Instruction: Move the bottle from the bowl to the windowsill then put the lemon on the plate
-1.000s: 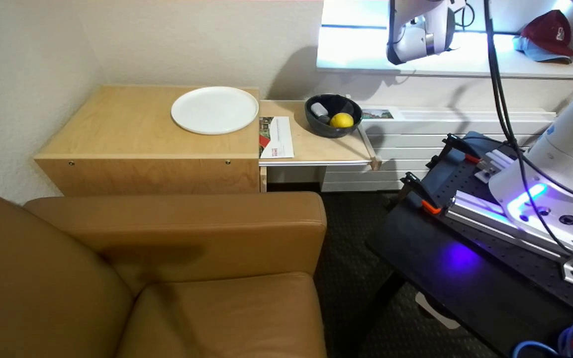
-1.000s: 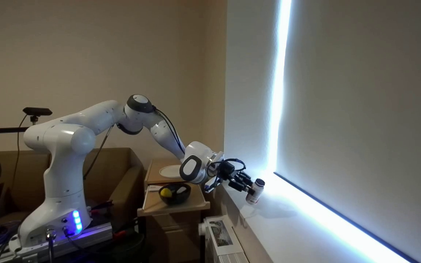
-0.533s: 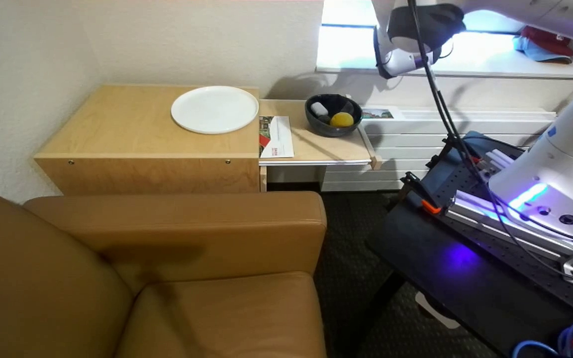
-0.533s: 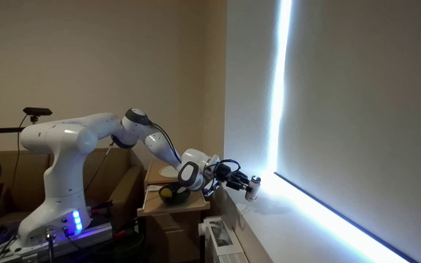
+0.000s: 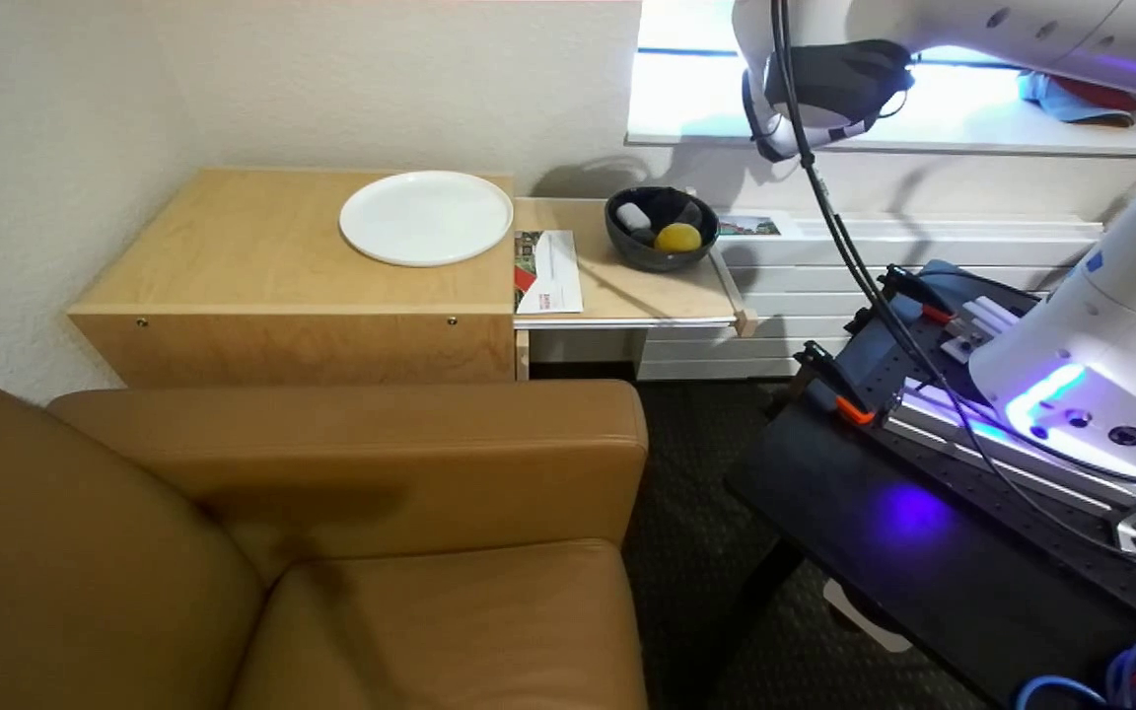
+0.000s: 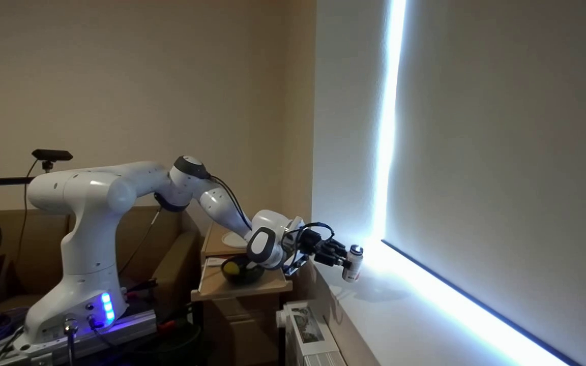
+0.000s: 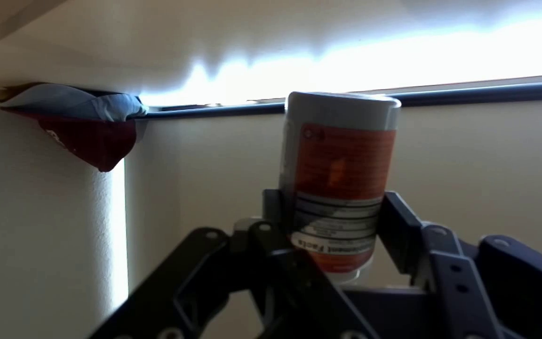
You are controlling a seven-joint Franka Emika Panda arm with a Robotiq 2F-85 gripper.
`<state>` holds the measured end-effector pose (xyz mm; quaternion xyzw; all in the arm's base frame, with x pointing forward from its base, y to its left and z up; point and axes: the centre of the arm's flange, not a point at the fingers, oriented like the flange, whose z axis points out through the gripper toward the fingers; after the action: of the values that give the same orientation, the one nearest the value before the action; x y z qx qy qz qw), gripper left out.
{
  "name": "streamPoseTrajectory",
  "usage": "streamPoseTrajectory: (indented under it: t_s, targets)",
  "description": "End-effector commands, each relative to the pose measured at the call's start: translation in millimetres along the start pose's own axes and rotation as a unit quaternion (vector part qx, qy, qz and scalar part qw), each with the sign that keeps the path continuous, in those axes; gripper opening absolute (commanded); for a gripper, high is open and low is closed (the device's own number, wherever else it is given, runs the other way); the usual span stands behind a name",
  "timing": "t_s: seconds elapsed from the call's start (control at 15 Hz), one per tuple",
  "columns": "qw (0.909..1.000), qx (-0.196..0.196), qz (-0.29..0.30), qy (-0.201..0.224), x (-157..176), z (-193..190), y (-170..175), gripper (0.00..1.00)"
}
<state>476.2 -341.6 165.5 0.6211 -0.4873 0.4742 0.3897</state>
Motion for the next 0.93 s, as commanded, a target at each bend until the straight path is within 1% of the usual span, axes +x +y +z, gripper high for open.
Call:
streamPoseTrajectory:
  t_s: [0.0, 0.13, 0.2, 0.33, 0.4, 0.53, 0.8, 0.87]
  targets:
    - [0.9995, -0.027, 0.001, 0.018, -7, 28, 10, 0.29]
    - [0.9989, -0.039, -0.003, 0.024, -11, 36, 20, 0.29]
    - [0.9995, -0.031, 0.004, 0.006, 8, 22, 31, 0.54]
    - [0.9992, -0.038, 0.002, 0.011, 14, 26, 36, 0.54]
    - [0.9992, -0.037, 0.003, 0.011, 15, 25, 36, 0.29]
    - [0.9991, -0.042, -0.001, -0.003, 9, 28, 33, 0.29]
    - [0.999, -0.043, -0.003, -0.012, 0, 30, 32, 0.29]
    - [0.9992, -0.04, 0.0, -0.005, 3, 25, 35, 0.54]
